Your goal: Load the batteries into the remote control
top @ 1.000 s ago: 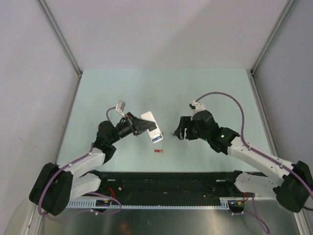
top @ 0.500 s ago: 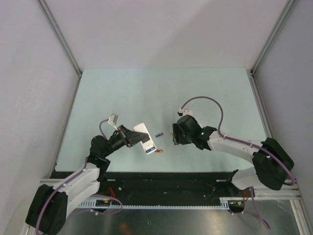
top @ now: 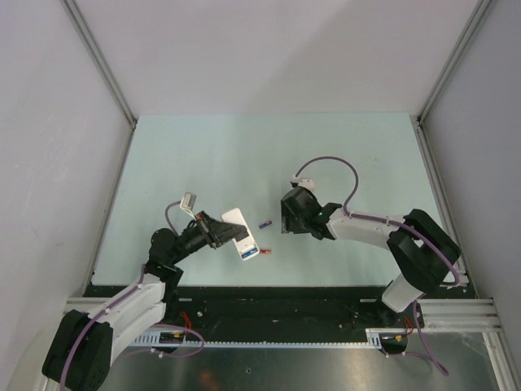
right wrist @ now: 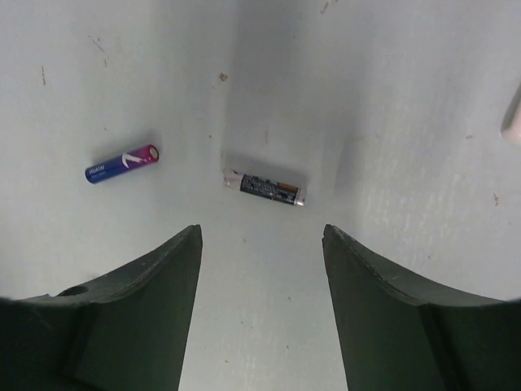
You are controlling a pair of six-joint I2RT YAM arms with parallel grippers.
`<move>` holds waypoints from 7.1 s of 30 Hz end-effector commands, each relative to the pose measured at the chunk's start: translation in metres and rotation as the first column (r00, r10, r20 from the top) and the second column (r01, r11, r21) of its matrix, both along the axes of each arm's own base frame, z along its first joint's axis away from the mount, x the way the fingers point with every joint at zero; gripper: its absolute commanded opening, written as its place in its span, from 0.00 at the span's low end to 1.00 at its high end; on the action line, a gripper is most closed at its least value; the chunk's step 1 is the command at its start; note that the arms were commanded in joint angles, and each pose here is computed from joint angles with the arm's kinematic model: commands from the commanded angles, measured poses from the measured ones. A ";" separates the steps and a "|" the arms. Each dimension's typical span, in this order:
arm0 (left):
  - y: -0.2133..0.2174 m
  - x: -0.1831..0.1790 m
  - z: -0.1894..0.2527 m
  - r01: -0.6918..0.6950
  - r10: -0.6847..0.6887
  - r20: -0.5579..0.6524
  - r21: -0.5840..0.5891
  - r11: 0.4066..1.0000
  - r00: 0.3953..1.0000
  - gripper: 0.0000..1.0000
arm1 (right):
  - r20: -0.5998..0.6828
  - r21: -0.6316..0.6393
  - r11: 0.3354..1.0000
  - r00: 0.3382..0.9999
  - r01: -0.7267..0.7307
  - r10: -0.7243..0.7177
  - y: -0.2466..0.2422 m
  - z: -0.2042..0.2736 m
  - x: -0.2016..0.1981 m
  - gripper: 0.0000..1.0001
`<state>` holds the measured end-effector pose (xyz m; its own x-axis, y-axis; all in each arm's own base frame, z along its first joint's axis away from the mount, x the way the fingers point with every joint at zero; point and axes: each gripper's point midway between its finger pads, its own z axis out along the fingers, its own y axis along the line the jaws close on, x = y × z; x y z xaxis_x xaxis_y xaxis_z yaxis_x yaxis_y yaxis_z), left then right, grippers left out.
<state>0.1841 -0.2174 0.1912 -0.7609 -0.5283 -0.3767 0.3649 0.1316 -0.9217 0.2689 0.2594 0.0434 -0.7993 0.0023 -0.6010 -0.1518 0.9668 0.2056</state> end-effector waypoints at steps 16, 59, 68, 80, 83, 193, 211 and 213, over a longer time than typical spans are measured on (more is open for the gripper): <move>0.001 0.000 0.010 0.006 -0.006 0.040 -0.015 1.000 0.999 0.00 | 0.025 -0.079 0.993 0.996 0.082 -0.081 0.010 -0.010 0.032 0.66; 0.002 -0.002 0.008 0.002 -0.001 0.040 -0.017 1.000 0.999 0.00 | 0.171 -0.060 0.998 0.985 -0.008 0.018 -0.015 0.072 0.049 0.62; 0.000 0.005 0.013 -0.005 0.005 0.042 -0.014 1.000 0.999 0.00 | 0.081 -0.155 0.985 0.993 -0.076 0.090 -0.033 0.029 0.022 0.57; -0.001 0.012 0.022 -0.017 0.017 0.058 -0.012 1.000 0.998 0.00 | 0.030 -0.234 0.949 0.974 -0.212 0.225 -0.036 0.001 0.013 0.49; -0.001 0.009 0.022 -0.009 0.010 0.064 -0.011 1.000 0.998 0.00 | 0.026 -0.239 0.945 0.971 -0.224 0.237 -0.033 -0.004 0.013 0.47; 0.003 -0.009 0.015 0.011 -0.009 0.057 -0.039 0.999 0.998 0.00 | 0.139 0.068 0.960 0.951 0.270 -0.277 -0.031 0.058 0.109 0.51; 0.004 -0.011 0.005 0.013 -0.012 0.050 -0.021 1.000 0.999 0.00 | 0.147 -0.253 0.896 0.901 -0.364 0.408 -0.003 0.021 0.088 0.98; 0.003 -0.012 0.006 0.017 -0.016 0.052 -0.018 1.000 0.999 0.00 | 0.135 -0.258 0.879 0.886 -0.400 0.443 -0.001 0.018 0.088 0.96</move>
<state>0.1755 -0.2154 0.2016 -0.7519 -0.5273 -0.3958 0.4026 0.1083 -0.9089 0.3481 0.2469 0.0499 -0.6582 -0.3852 -0.6469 -0.4685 0.8821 -0.0486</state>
